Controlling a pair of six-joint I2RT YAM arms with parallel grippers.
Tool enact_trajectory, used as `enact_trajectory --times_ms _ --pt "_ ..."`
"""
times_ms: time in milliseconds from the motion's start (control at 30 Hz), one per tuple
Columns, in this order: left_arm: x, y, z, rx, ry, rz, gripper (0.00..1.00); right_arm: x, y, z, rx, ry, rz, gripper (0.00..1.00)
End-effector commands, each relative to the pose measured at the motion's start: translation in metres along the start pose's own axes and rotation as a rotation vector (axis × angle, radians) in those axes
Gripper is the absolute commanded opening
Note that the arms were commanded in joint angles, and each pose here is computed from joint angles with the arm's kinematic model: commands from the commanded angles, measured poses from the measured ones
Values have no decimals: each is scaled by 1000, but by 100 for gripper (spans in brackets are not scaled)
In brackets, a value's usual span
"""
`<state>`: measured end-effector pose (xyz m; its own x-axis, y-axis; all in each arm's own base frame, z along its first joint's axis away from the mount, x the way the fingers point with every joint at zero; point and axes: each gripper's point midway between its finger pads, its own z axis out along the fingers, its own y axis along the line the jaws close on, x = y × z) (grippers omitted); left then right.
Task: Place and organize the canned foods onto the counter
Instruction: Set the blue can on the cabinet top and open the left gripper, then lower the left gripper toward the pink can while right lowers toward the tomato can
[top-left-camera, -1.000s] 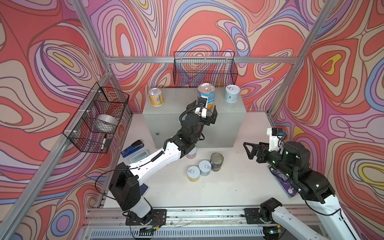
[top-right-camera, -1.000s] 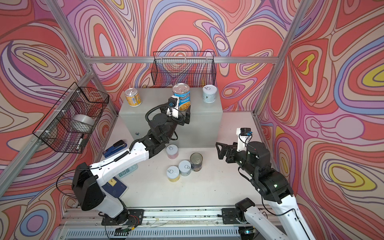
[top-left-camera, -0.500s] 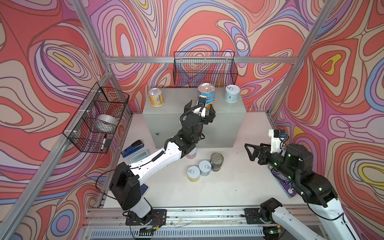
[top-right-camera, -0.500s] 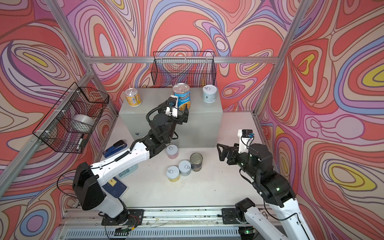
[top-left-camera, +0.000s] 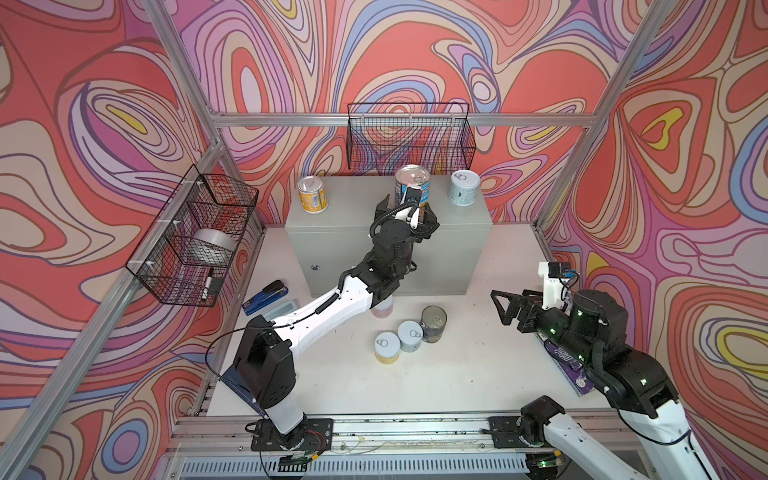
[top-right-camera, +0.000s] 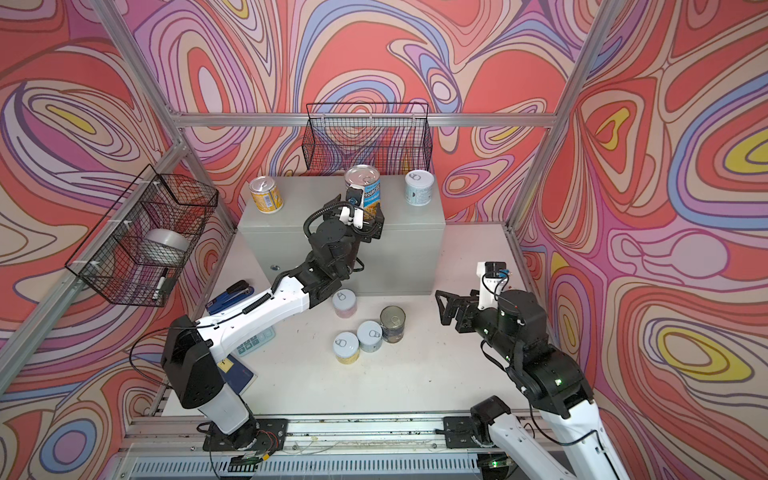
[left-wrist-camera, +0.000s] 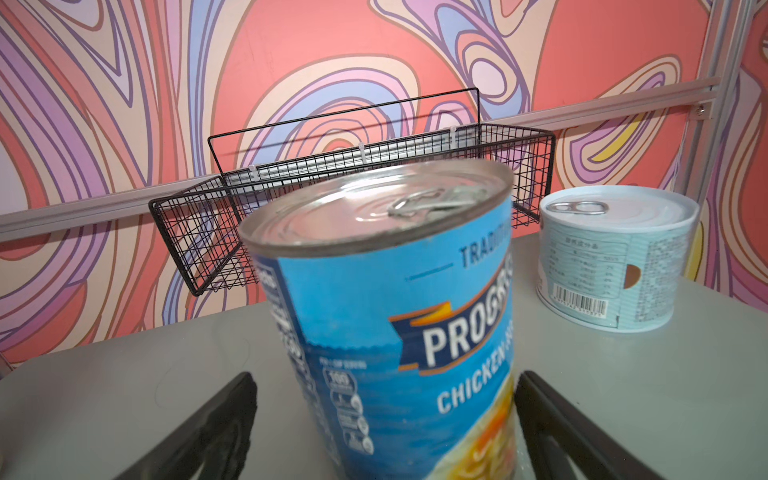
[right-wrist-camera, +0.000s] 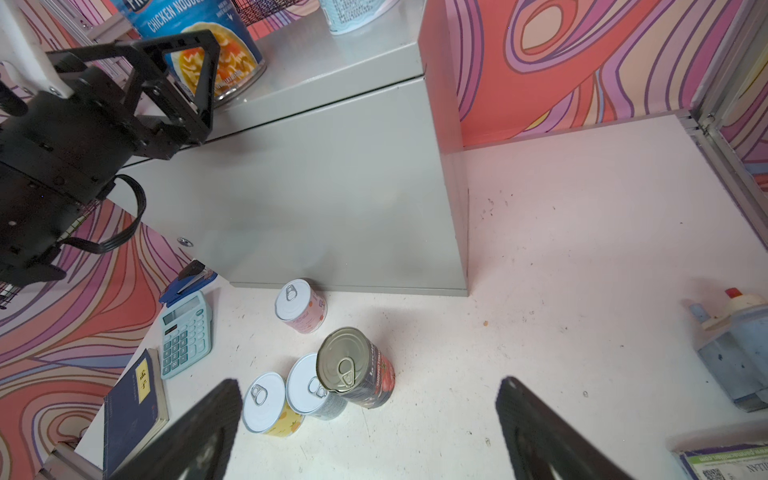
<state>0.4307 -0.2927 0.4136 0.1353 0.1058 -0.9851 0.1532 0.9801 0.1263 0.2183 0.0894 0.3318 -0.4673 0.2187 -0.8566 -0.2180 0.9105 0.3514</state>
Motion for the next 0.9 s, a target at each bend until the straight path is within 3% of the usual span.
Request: enact_trajectory --times_ms 0,200,367,633,867 --pt "-16 -2 -21 14 -43 -20 100 8 -5 3 23 27 -4 98" --pt "-33 -21 -52 15 -45 70 100 22 -24 18 135 107 29 99" --pt "-26 -8 -79 13 0 5 100 29 -12 26 71 153 81 99" --pt "20 31 -126 18 202 -56 100 76 5 58 -65 282 238 99" --pt "68 61 -171 29 336 -66 100 99 6 83 -95 339 262 98"
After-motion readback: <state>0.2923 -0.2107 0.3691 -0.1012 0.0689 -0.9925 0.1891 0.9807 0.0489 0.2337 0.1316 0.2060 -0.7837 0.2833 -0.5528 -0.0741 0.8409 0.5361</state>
